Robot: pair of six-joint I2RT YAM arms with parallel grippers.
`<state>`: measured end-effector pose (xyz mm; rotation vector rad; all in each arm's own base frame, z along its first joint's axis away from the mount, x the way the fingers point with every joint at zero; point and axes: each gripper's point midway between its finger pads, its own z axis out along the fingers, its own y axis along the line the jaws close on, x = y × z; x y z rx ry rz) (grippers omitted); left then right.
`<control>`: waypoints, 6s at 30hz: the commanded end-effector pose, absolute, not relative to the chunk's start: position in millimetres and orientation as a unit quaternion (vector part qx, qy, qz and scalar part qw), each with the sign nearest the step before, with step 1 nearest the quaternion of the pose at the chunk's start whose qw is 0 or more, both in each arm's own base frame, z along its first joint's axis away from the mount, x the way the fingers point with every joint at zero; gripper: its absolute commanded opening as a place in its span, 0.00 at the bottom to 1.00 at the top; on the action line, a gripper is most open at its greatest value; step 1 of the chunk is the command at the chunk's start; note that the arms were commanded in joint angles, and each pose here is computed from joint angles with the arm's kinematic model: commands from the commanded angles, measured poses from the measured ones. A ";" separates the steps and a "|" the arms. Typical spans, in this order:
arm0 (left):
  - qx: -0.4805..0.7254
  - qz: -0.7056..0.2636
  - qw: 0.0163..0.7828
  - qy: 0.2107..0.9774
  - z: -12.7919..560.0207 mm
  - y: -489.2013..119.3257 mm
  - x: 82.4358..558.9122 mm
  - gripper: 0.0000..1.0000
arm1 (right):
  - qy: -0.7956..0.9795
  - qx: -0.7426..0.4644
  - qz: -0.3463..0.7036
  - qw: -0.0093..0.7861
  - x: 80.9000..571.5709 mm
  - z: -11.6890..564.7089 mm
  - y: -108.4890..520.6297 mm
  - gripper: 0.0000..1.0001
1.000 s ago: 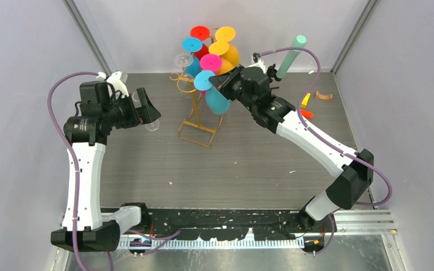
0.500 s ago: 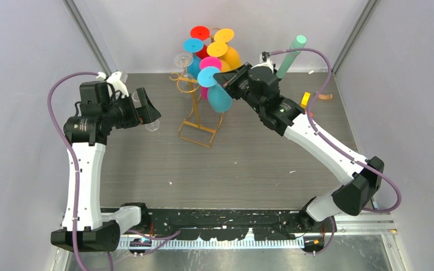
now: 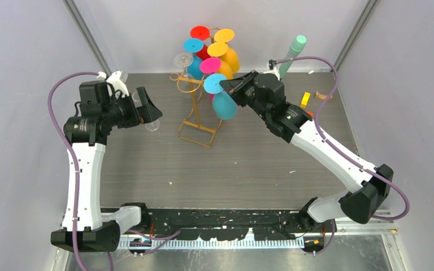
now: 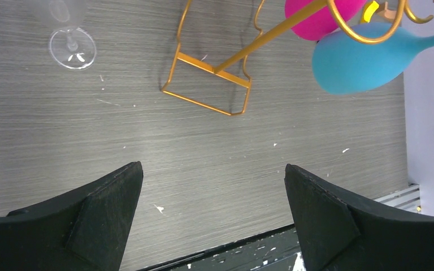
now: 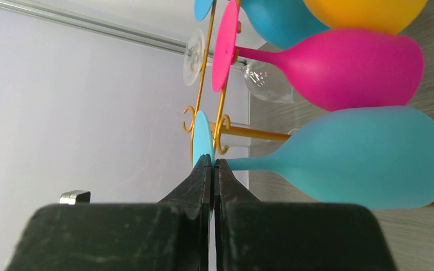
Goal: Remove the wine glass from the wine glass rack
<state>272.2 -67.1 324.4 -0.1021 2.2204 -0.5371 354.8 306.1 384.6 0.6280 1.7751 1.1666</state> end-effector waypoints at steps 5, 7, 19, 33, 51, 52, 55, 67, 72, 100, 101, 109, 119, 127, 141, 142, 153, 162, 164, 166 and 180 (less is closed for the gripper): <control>-0.020 -0.309 0.422 0.852 335.6 -97.5 265.1 1.00 | 0.679 0.279 0.514 0.443 318.5 402.3 274.1 0.00; -0.015 -0.354 0.406 0.842 329.2 -111.3 261.7 1.00 | 0.670 0.288 0.530 0.432 308.5 399.3 268.7 0.00; -0.092 -0.585 0.317 0.741 311.3 -178.5 257.1 1.00 | 0.509 0.284 0.707 0.401 253.5 433.1 239.5 0.00; -0.139 -0.652 0.307 0.679 324.7 -194.0 270.4 0.99 | 0.408 0.304 0.839 0.190 261.0 406.7 278.6 0.00; -0.091 -0.731 0.325 0.593 408.5 -192.5 239.3 0.34 | 0.414 0.363 0.820 0.154 284.7 353.5 287.7 0.00; -0.087 -0.731 0.328 0.592 410.8 -192.6 237.6 0.30 | 0.414 0.366 0.818 0.157 285.8 351.9 286.7 0.00; -0.071 -0.725 0.342 0.594 416.2 -192.8 235.0 0.11 | 0.418 0.371 0.813 0.161 288.2 348.4 287.0 0.00; -0.015 -0.636 0.386 0.669 406.4 -192.9 232.8 0.00 | 0.460 0.376 0.783 0.187 290.1 320.7 290.4 0.51; 0.018 -0.523 0.386 0.760 367.5 -180.0 225.2 0.00 | 0.531 0.416 0.712 0.198 291.5 273.2 288.1 0.62; -0.175 0.024 0.282 0.943 216.6 -17.1 265.5 0.00 | 0.622 0.455 0.412 0.486 277.1 258.8 147.3 0.58; -0.175 0.023 0.280 0.944 214.1 -17.6 270.2 0.00 | 0.623 0.456 0.409 0.486 277.1 256.7 146.7 0.58; -0.201 0.014 0.265 0.943 193.3 -10.7 314.5 0.00 | 0.616 0.455 0.398 0.505 274.6 259.5 136.2 0.57; -0.229 -0.004 0.248 0.941 161.0 -11.6 348.0 0.00 | 0.611 0.441 0.376 0.539 271.6 275.3 122.0 0.58; -0.230 0.005 0.262 0.937 157.7 -6.0 353.7 0.05 | 0.616 0.437 0.369 0.543 272.3 273.5 121.3 0.58; -0.228 0.025 0.286 0.930 186.9 3.7 345.6 0.57 | 0.630 0.422 0.371 0.536 274.5 274.4 130.9 0.58; -0.227 0.024 0.292 0.929 193.4 3.7 344.0 0.61 | 0.636 0.416 0.370 0.534 275.1 273.6 133.5 0.58; -0.162 -0.061 0.365 0.915 274.1 -21.1 316.9 1.00 | 0.656 0.297 0.441 0.536 273.3 329.2 179.9 0.75; -0.015 -0.293 0.409 0.864 338.2 -103.6 253.3 1.00 | 0.647 0.183 0.523 0.523 282.2 407.0 242.2 0.75; 0.012 -0.322 0.423 0.847 348.7 -113.1 238.3 1.00 | 0.668 0.168 0.507 0.519 294.6 412.1 254.8 0.72; 0.024 -0.331 0.432 0.839 355.2 -116.0 226.7 1.00 | 0.712 0.173 0.462 0.500 318.6 393.9 268.8 0.69; 0.067 -0.337 0.422 0.839 352.0 -128.1 197.1 1.00 | 0.735 0.190 0.424 0.494 418.8 393.1 277.3 0.67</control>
